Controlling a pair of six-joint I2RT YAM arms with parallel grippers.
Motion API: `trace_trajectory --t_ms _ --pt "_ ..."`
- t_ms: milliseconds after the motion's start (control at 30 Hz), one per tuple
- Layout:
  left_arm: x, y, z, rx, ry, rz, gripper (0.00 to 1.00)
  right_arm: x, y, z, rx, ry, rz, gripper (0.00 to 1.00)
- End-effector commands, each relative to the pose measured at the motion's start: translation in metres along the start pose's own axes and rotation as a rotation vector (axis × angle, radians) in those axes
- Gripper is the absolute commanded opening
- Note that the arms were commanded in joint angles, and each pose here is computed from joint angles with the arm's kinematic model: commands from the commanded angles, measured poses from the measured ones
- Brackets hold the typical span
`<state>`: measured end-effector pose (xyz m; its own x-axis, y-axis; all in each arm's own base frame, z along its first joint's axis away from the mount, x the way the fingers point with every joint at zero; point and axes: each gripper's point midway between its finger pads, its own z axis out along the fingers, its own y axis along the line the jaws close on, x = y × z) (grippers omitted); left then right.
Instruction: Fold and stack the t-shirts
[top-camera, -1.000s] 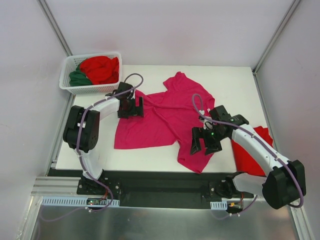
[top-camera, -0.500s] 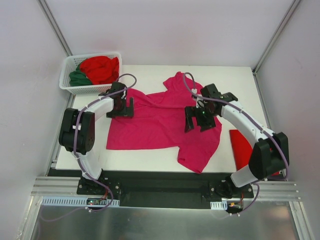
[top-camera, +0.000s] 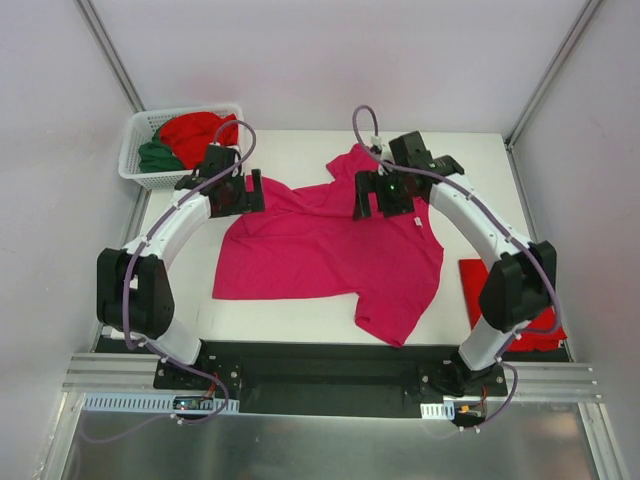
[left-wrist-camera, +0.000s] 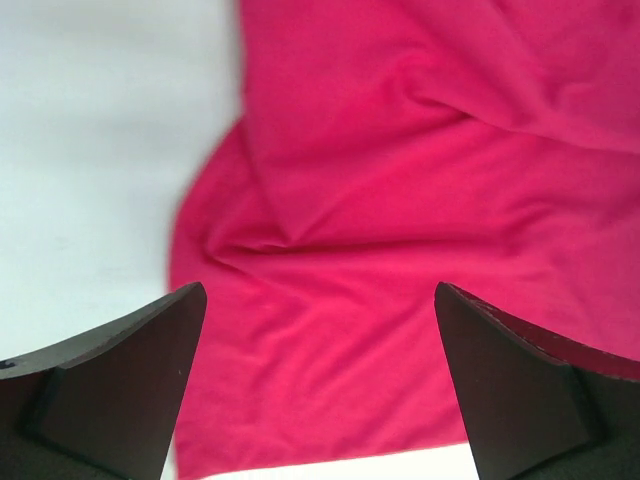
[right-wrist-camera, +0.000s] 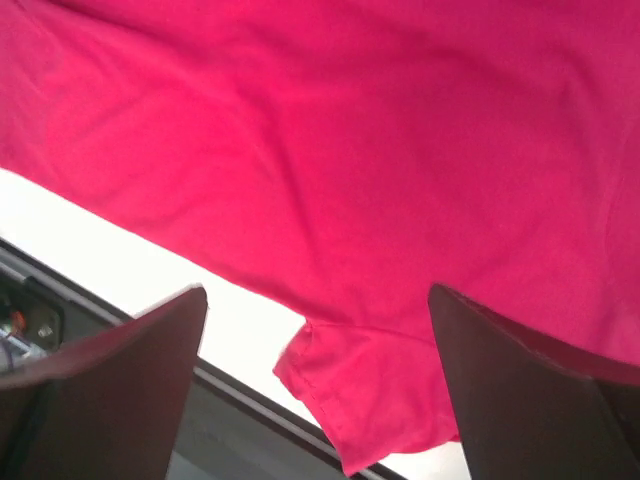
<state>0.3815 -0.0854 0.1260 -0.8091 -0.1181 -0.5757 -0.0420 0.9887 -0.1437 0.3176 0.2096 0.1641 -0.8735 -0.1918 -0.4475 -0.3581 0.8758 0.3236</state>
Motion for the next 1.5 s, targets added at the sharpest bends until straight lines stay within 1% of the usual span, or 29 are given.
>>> trace_trajectory --t_ms 0,33,67,133,167,200,300,433,533,700,867,1033,1233,1267,1300,1367,1400,1467 --pt "0.025 -0.046 -0.013 0.203 0.089 -0.073 0.99 -0.070 0.022 0.029 -0.100 -0.090 -0.021 0.96" --pt "0.035 -0.051 -0.013 0.233 0.121 -0.079 0.99 -0.076 0.022 0.037 -0.109 -0.081 -0.012 0.96" --pt "0.041 -0.052 -0.012 0.239 0.138 -0.089 0.99 -0.088 0.023 0.057 -0.120 -0.064 -0.003 0.96" --pt "0.059 -0.056 -0.012 0.256 0.187 -0.118 0.99 -0.095 0.026 0.077 -0.156 -0.040 0.019 0.96" --pt "0.063 -0.057 -0.010 0.250 0.193 -0.114 0.99 -0.097 0.026 0.086 -0.167 -0.029 0.028 0.96" --pt "0.067 -0.056 -0.007 0.245 0.200 -0.111 0.99 -0.099 0.024 0.107 -0.180 -0.011 0.037 0.96" --pt "0.082 -0.061 0.006 0.264 0.246 -0.113 0.99 -0.098 0.021 0.135 -0.202 0.020 0.057 0.96" --pt "0.085 -0.077 0.016 0.314 0.279 -0.127 0.99 -0.095 0.014 0.157 -0.209 0.044 0.102 0.96" --pt "0.090 -0.094 0.024 0.360 0.302 -0.117 0.99 -0.097 0.009 0.168 -0.222 0.047 0.121 0.96" --pt "0.116 -0.120 0.037 0.453 0.374 -0.117 0.99 -0.106 0.000 0.175 -0.238 0.027 0.159 0.96" --pt "0.135 -0.130 0.037 0.481 0.422 -0.104 0.99 -0.115 -0.001 0.170 -0.244 -0.002 0.161 0.96" --pt "0.148 -0.132 0.028 0.496 0.440 -0.086 0.99 -0.114 -0.006 0.184 -0.240 -0.003 0.169 0.96" --pt "0.155 -0.130 0.004 0.532 0.444 -0.086 0.99 -0.120 -0.009 0.195 -0.242 -0.027 0.169 0.96" --pt "0.153 -0.130 -0.002 0.538 0.430 -0.074 0.99 -0.121 -0.007 0.195 -0.244 -0.030 0.174 0.96" --pt "0.155 -0.125 -0.005 0.515 0.444 -0.073 0.99 -0.124 -0.007 0.195 -0.249 -0.040 0.171 0.96" --pt "0.152 -0.121 -0.012 0.491 0.432 -0.048 0.99 -0.126 -0.007 0.195 -0.252 -0.045 0.168 0.96" --pt "0.153 -0.114 -0.015 0.451 0.443 -0.036 1.00 -0.126 -0.007 0.194 -0.252 -0.048 0.167 0.96" --pt "0.147 -0.109 -0.022 0.436 0.423 -0.001 0.99 -0.127 -0.008 0.195 -0.252 -0.048 0.167 0.96"
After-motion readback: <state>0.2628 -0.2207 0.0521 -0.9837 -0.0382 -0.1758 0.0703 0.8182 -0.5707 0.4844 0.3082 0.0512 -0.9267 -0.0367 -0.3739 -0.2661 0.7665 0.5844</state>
